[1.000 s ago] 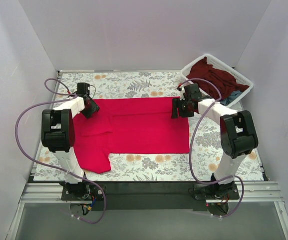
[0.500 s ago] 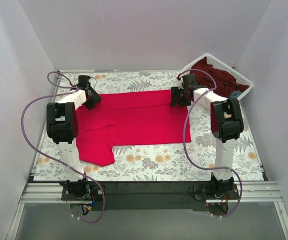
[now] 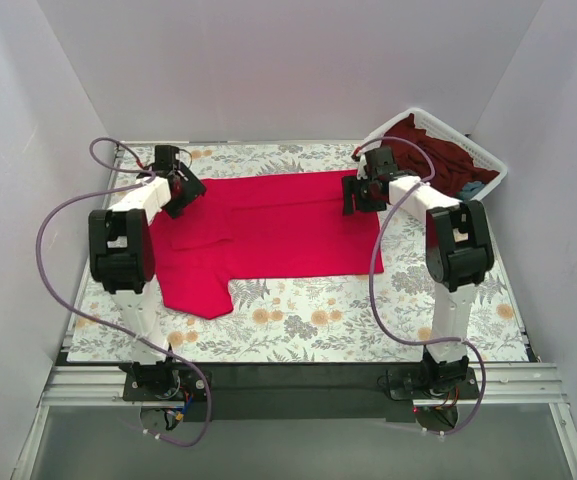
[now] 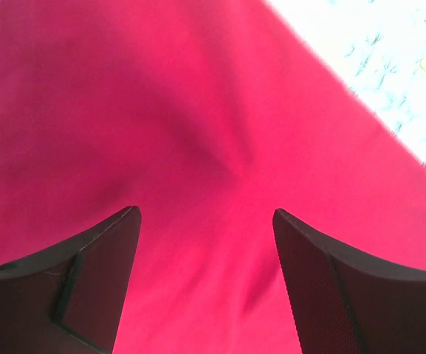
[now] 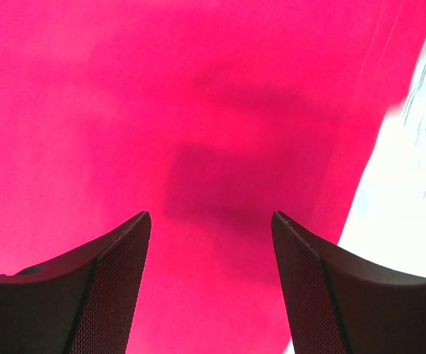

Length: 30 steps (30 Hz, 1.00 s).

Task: Fold and stack the t-shirts
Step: Fold the tshirt

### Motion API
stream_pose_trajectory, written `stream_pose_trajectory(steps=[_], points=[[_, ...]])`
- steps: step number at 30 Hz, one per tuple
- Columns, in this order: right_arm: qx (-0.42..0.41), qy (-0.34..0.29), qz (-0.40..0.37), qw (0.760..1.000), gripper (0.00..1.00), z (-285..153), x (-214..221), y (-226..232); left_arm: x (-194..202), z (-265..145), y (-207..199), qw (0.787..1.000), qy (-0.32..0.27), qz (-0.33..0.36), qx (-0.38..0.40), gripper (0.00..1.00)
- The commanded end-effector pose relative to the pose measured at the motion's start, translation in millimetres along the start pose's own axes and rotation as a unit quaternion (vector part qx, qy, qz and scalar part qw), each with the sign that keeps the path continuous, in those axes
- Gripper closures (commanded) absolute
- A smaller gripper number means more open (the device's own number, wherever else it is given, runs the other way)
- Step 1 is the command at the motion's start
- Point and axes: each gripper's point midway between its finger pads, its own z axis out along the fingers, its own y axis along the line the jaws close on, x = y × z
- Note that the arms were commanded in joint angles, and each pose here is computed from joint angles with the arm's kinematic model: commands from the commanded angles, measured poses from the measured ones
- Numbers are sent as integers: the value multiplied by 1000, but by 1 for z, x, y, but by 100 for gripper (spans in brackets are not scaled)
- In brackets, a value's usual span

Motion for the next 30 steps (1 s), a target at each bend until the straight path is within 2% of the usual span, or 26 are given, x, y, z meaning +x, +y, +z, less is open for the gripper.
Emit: stream_pose_trajectory(steps=[1,3,4,6,7,11,15,18,30], points=[[-18,-8,-30,999,27,-51,8,32,-20,-75,22,998,-59,-11,-37,29],[-17,-6,-41,999,27,-70,20,39,-16,-100,36,996,-74,-18,-47,31],[-19,22,-43,999,27,-71,48,41,1,-100,57,995,-62,-17,-75,32],[-27,23,-44,998,27,-87,61,47,1,-116,85,992,-69,-41,-93,34],[-30,42,-43,998,27,-88,80,48,23,-116,106,990,-48,-47,-121,37],[-37,60,-39,997,31,-105,111,49,48,-130,156,983,-37,-72,-167,41],[-34,71,-39,996,35,-112,133,45,58,-128,173,983,-33,-76,-167,44],[-33,88,-29,995,37,-110,148,43,54,-119,172,986,-35,-65,-152,44],[-24,89,-19,996,39,-110,152,40,63,-96,190,981,-18,-32,-190,53]])
